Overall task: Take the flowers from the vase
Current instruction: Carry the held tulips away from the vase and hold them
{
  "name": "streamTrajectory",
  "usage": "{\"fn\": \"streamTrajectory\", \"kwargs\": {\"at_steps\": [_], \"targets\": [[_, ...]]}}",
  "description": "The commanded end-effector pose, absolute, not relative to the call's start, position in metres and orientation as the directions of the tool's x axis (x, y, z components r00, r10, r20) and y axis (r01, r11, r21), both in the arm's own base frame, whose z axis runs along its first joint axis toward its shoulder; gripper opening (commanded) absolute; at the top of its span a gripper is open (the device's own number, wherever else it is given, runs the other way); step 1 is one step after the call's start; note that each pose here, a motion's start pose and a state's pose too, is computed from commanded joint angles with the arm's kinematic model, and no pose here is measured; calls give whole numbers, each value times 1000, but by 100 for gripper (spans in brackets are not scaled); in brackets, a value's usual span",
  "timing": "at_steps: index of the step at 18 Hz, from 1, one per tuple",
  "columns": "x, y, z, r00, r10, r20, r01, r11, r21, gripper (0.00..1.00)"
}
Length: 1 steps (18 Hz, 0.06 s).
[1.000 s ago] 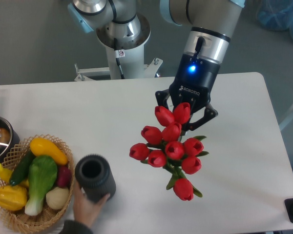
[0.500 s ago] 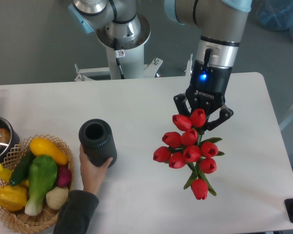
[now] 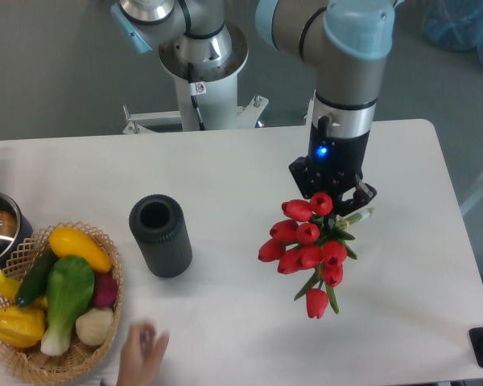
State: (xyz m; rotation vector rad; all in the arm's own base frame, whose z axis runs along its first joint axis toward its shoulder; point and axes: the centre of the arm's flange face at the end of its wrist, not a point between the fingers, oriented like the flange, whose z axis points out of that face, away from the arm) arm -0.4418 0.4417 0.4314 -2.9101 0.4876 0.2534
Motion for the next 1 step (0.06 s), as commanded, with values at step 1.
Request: {"fn": "streamTrajectory", "kwargs": {"at_steps": [1], "targets": [[-441, 441, 429, 930, -312, -193, -340, -930, -137, 0]]}}
